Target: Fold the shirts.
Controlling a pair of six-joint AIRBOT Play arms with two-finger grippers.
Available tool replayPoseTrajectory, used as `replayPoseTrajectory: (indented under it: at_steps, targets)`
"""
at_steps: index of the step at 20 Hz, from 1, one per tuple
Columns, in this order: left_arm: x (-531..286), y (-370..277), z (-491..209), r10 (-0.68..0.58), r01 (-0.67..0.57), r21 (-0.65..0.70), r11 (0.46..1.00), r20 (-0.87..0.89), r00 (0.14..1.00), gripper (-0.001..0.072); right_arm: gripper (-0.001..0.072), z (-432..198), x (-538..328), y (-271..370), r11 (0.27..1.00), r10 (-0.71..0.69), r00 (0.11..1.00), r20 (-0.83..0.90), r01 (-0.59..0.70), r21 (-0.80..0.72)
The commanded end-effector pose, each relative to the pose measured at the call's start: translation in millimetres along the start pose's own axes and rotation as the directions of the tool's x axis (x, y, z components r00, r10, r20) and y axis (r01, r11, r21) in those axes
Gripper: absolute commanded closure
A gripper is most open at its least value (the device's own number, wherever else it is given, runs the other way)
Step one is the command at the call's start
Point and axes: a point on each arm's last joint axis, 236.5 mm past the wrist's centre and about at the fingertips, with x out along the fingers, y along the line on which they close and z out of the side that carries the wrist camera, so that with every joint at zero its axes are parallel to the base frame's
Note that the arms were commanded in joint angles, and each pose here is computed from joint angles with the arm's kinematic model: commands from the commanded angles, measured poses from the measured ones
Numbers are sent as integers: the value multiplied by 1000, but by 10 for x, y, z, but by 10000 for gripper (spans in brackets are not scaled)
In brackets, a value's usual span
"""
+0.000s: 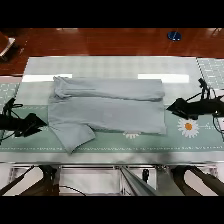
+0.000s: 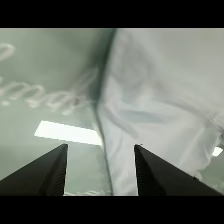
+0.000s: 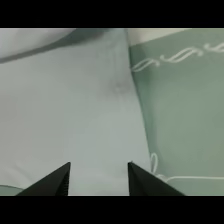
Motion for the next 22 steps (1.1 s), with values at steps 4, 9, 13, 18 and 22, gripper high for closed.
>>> replayPoseTrajectory:
  at_steps: [4, 9, 13, 18, 22]
  targets:
    - [398, -235, -267, -77, 77, 26, 997, -14, 997, 198, 296, -259, 147, 88, 994, 100, 995, 5, -100, 51]
    - [753, -517, -341, -80, 83, 102, 991, -34, 996, 202, 296, -38, 63, -91, 991, 73, 993, 91, -83, 104]
    - [765, -601, -380, -84, 92, 134, 987, -63, 994, 687, 296, -355, -116, -675, 978, -42, 999, -32, 47, 205]
    - [716, -661, -368, -95, 105, 142, 984, -74, 993, 687, 296, -1136, 106, -710, 979, -52, 957, -286, 106, 176]
    - [718, -662, -378, -95, 105, 143, 984, -77, 992, 687, 296, -1077, 333, -619, 982, -63, 960, -273, 109, 156]
